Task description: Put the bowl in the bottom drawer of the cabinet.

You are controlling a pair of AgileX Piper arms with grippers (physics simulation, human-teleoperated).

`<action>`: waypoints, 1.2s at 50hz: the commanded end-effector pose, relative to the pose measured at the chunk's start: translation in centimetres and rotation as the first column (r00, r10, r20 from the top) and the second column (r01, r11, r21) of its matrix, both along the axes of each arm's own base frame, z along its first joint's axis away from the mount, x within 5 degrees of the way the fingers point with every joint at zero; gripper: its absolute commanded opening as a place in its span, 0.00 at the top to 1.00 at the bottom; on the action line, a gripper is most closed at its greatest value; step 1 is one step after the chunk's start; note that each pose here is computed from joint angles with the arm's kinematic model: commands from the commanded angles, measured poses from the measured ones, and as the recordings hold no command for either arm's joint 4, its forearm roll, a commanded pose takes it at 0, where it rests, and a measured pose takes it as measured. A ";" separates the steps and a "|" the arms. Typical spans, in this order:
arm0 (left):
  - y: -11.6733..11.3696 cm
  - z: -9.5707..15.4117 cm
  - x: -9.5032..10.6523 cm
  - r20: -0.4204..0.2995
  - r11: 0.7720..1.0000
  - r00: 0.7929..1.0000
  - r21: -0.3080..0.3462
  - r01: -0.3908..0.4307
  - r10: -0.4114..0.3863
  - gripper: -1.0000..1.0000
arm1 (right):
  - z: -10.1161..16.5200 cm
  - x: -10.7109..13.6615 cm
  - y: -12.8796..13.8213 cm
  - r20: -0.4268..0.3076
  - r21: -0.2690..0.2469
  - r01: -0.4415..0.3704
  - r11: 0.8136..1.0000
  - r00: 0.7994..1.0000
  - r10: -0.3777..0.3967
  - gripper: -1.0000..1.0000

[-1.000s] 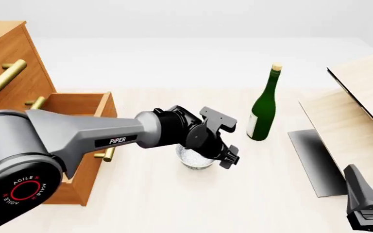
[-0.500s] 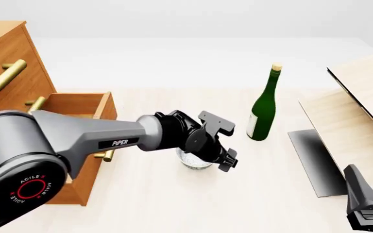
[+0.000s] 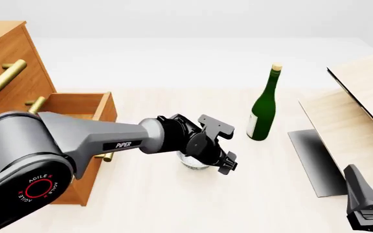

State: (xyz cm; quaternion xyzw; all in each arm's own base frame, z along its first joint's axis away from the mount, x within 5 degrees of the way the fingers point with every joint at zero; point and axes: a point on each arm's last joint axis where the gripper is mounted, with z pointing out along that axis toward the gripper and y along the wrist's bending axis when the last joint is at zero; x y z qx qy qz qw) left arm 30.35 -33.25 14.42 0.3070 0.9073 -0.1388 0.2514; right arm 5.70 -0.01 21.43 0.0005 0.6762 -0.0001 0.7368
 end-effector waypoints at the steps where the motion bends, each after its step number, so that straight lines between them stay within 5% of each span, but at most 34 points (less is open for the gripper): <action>1: -0.1 -0.3 -0.1 -0.003 1.000 1.000 0.001 -0.001 0.001 0.00 | 0.0 0.0 0.0 0.000 0.000 0.000 1.000 1.000 0.000 0.00; 15: -0.1 -0.4 -0.3 -0.002 1.000 1.000 0.003 0.006 -0.006 0.00 | 0.0 0.0 0.0 0.000 0.000 0.000 1.000 1.000 0.000 0.00; 16: 0.1 -0.3 0.2 0.005 1.000 1.000 0.007 0.007 -0.007 1.00 | 0.0 0.0 0.0 0.000 0.000 0.000 1.000 1.000 0.000 0.00; 37: 0.3 0.8 0.5 0.030 1.000 1.000 -0.013 0.009 -0.008 1.00 | 0.0 0.0 0.0 0.000 0.000 0.000 1.000 1.000 0.000 0.00; 60: 2.5 6.7 1.8 0.124 0.996 0.992 -0.088 -0.026 0.036 1.00 | 0.0 0.0 0.0 0.000 0.000 0.000 1.000 1.000 0.000 0.00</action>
